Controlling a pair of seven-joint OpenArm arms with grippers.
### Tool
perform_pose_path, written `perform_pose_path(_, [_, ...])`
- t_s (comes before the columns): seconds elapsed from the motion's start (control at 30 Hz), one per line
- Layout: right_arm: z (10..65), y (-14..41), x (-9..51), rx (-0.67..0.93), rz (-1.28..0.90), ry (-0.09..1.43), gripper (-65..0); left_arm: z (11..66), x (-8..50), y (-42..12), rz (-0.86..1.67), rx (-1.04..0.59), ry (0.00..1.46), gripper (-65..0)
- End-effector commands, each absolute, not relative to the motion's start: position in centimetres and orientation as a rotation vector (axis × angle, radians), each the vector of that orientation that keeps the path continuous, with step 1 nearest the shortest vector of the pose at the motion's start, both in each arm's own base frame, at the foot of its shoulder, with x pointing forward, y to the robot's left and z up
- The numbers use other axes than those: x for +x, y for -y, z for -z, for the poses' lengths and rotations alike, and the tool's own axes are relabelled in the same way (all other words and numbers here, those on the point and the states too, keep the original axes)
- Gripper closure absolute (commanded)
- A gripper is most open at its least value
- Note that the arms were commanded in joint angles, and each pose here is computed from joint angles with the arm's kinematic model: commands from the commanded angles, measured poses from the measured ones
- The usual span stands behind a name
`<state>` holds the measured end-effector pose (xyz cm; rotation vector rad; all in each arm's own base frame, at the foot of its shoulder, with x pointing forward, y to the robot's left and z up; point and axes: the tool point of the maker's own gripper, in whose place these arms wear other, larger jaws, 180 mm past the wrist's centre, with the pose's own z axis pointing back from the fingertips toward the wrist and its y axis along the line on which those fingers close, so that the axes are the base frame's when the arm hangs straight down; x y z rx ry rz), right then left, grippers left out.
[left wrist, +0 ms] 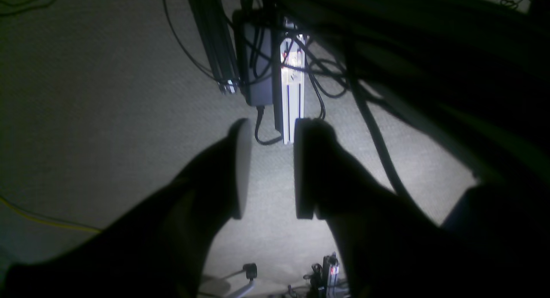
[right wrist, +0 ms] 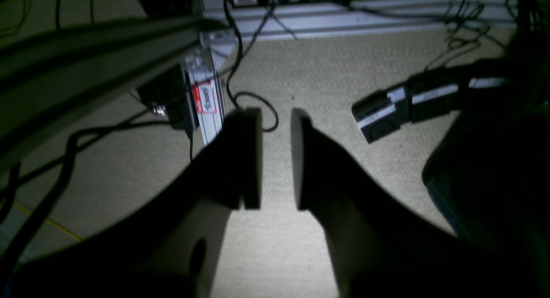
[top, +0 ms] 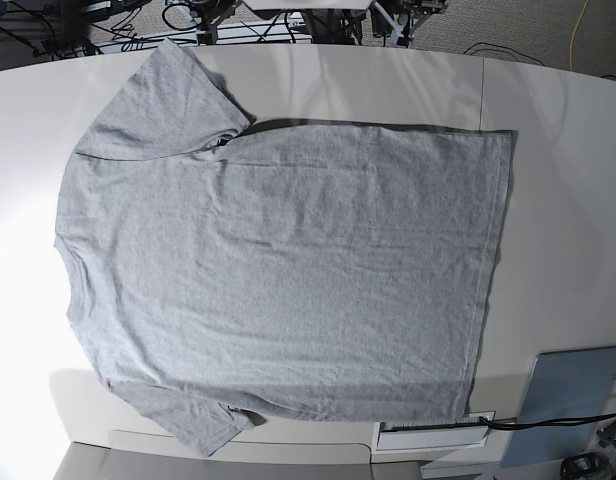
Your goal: Fold the T-shirt properly
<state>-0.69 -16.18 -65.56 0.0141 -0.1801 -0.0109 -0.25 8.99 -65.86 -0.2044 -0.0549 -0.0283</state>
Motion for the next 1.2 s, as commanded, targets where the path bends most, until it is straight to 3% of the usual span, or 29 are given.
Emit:
perform_pose_path(0.0, [65.5,16.6,-0.8,0.012,0.013,0.188,-12.7,65.8,-0.4,-9.1,0.035,-0.207,0.052,-18.9])
perform_pose_path(0.87, [65.5,17.5,-1.3,-0.002,0.009,0.155,-12.7,65.8,-0.3,-9.1,0.030,-0.208,0.057,-18.9])
perform_pose_path(1.17, [65.4,17.8,-4.8,-0.006,0.007,0.079,-12.7,65.7,-1.8,-9.5,0.033,-0.198,0.041,-18.9])
